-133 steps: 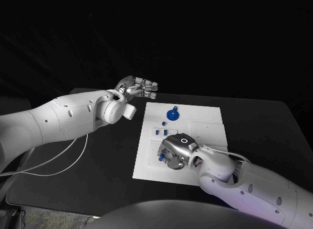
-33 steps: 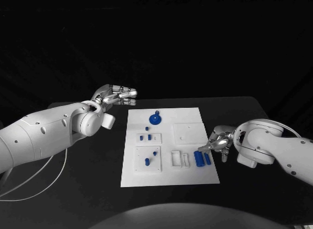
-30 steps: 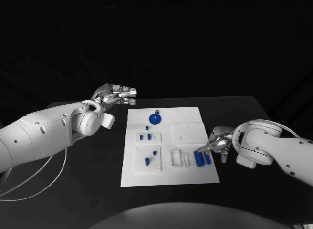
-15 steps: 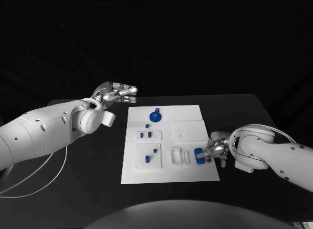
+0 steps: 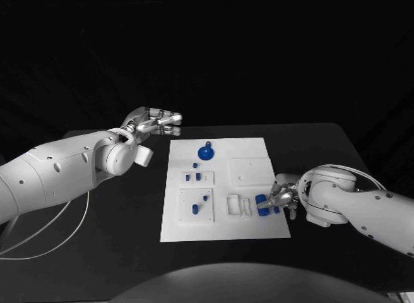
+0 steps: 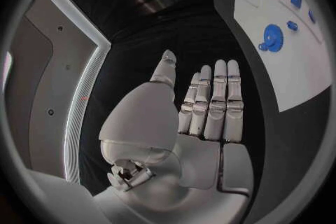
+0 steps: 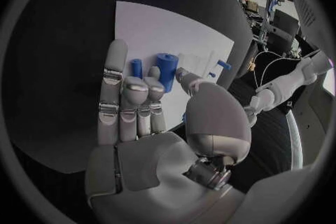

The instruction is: Assemble the parts on the task board

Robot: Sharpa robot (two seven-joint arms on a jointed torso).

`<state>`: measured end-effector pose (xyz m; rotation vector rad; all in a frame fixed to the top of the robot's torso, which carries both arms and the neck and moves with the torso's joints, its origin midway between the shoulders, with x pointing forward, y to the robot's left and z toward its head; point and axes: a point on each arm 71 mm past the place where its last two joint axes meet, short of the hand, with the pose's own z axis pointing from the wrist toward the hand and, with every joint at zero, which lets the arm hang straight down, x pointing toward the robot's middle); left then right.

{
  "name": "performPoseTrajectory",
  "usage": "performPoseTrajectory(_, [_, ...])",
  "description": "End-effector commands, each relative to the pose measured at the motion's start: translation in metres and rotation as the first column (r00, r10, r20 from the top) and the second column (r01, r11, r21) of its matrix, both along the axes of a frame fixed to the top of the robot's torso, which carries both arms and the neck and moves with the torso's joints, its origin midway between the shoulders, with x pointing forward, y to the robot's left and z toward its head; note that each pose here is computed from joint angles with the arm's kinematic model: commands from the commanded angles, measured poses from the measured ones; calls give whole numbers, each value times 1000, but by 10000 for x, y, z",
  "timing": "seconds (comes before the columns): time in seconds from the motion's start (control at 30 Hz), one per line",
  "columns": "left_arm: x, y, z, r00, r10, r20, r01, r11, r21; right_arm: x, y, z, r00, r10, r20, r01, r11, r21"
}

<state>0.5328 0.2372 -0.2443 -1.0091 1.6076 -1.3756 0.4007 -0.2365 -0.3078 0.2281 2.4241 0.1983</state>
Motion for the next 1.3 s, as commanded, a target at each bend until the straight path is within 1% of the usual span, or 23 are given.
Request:
performPoseTrajectory(0.03, [-7, -25, 4, 1000, -20, -1, 20, 1000, -4, 3, -25, -17, 1000, -19, 2, 19, 998, -58])
performPoseTrajectory(0.2, [-9, -26, 3, 1000, -22, -3, 22, 1000, -4, 0, -16, -67, 1000, -15, -5, 14, 997, -72])
performPoseTrajectory(0.43, [-13, -31, -2, 999, -31, -12, 31, 1000, -5, 15, 0, -157, 999, -27, -19, 25, 997, -79])
performPoseTrajectory(0.77, [-18, -35, -10, 999, -39, -23, 38, 999, -3, -13, 81, -264, 999, -14, -44, 11, 997, -82])
performPoseTrajectory(1.03, [-21, -42, -13, 999, -45, -27, 45, 999, -1, -19, 110, -282, 999, -12, -36, 10, 997, -80])
performPoseTrajectory(1.17, [-21, -40, -15, 999, -46, -28, 47, 999, 3, -25, 120, -272, 999, -25, -31, 23, 998, -63])
performPoseTrajectory(1.3, [-22, -41, -16, 998, -49, -29, 49, 999, 5, -46, 133, -253, 999, -38, -36, 37, 999, -37])
